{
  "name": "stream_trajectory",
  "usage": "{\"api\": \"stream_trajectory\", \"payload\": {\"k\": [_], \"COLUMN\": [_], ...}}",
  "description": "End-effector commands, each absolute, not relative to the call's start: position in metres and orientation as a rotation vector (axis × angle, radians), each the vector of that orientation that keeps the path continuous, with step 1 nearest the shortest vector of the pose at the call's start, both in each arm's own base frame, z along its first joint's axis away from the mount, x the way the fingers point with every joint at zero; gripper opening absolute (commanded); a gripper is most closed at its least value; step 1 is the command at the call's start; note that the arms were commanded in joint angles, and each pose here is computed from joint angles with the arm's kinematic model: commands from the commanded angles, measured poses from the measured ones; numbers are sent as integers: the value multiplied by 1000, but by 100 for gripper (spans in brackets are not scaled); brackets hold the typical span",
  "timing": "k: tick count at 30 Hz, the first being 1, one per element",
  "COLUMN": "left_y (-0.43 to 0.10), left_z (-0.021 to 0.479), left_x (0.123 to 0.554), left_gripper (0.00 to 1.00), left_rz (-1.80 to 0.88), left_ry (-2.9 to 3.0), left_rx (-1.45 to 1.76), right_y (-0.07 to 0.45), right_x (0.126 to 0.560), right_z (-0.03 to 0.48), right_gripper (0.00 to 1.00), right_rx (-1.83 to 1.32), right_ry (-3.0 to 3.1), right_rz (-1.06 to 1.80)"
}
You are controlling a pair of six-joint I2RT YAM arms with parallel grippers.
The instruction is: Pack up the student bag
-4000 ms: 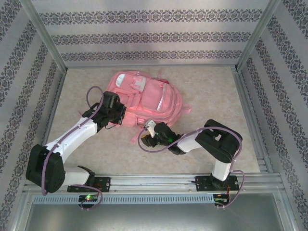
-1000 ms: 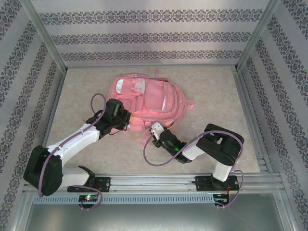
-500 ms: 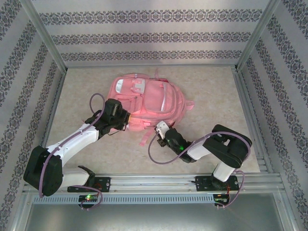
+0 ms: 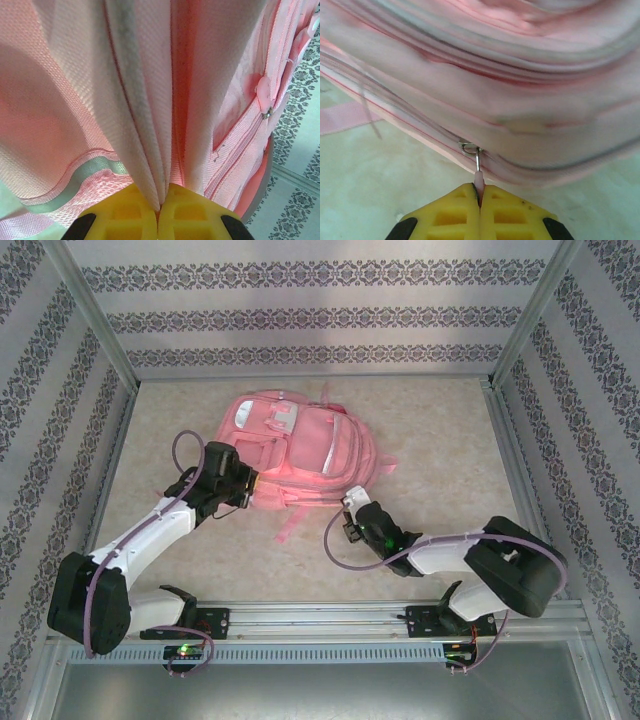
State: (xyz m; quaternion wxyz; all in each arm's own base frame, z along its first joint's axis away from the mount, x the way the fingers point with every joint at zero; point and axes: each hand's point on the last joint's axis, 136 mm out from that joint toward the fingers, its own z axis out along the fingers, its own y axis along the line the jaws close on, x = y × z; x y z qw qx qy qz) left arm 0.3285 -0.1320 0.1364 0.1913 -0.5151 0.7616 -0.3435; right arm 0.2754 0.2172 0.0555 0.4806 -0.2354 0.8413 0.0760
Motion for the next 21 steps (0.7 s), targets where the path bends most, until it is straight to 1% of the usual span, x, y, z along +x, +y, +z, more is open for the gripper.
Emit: {"api": "stream_trajectory", "payload": {"k": [1,6,11,13,16,17,18,20,21], "left_y": [-100,-86,-74,-82,-108,-116,-121,-134,-142], "left_z": [140,139,146,151,148,148,147,149,152], "left_x": [328,326,331,344,363,370,375,392,401], "left_gripper": [0,0,0,0,0,2,8,26,33], "left_rz": [-839,-762,-691,-690,-729,-756,-766,-815,-850], "left_ry": [2095,2136,2187,2263,2450,2491,2517,2550,2559], "left_rx": [-1424,-1368,-1265,-1152,-973,-917,-882,-742,-666], "right_y": [183,169,187,201,220,225,231,246,253], "right_x": [279,275,263,255,245,243,241,235,233], "right_z": [50,57,61,62,67,69,71,73,75], "right_gripper": [0,0,0,0,0,0,0,0,0], "right_rx": [-450,-376,-483,-548,-623,-638,-651,-688,-704], "right_ry": [2158,2231,2250,2247,2226,2221,2217,2221,2221], "right_rz": [42,0,130,222,341,372,401,470,499]}}
